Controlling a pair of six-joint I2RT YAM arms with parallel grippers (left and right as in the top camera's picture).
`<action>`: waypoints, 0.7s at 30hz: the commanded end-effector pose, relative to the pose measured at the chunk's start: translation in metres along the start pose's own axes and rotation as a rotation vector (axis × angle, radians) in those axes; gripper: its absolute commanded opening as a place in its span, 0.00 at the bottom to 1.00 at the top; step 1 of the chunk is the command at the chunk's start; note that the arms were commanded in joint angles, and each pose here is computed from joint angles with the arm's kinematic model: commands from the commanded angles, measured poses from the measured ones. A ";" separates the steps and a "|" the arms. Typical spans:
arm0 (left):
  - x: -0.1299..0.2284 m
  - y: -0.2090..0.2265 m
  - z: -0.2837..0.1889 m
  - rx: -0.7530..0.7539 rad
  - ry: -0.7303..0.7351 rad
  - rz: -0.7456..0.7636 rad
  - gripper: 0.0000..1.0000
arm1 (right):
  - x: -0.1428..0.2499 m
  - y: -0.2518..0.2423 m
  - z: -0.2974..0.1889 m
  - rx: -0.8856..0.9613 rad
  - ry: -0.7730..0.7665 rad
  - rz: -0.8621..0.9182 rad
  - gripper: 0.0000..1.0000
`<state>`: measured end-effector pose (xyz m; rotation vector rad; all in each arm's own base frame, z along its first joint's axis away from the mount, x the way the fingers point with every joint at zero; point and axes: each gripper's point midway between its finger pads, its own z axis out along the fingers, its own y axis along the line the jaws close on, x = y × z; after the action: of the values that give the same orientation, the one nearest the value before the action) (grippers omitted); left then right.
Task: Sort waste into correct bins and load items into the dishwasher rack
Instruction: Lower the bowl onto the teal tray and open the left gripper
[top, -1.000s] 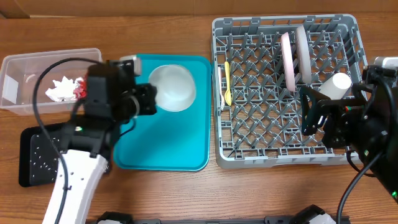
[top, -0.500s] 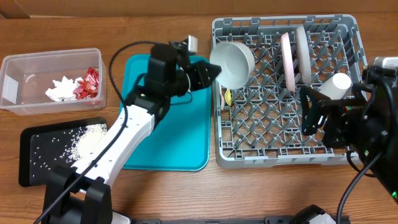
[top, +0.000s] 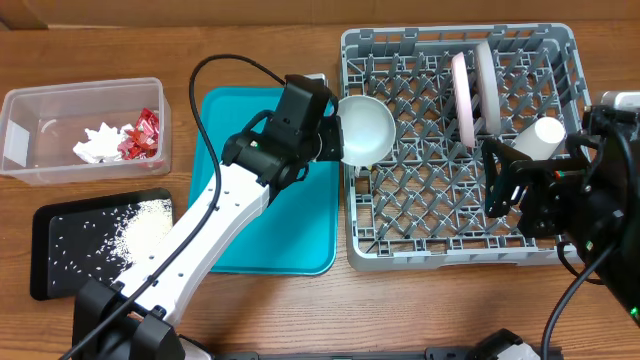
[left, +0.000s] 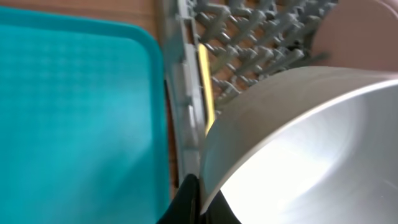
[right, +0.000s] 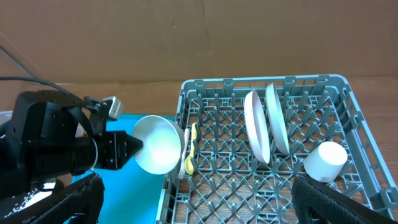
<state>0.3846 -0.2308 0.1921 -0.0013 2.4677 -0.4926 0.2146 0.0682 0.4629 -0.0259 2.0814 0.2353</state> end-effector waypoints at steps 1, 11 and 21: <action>-0.008 0.010 -0.011 -0.090 -0.015 -0.001 0.04 | -0.002 0.000 -0.002 0.000 -0.011 0.001 1.00; 0.037 0.079 -0.033 -0.434 0.127 -0.066 0.04 | -0.002 0.000 -0.002 0.000 -0.011 0.001 1.00; 0.075 0.141 -0.019 -0.484 0.264 -0.256 0.04 | -0.002 0.000 -0.002 -0.001 -0.013 0.001 1.00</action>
<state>0.3357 -0.1246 0.1409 -0.3367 2.7348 0.0513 0.2146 0.0682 0.4629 -0.0255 2.0814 0.2355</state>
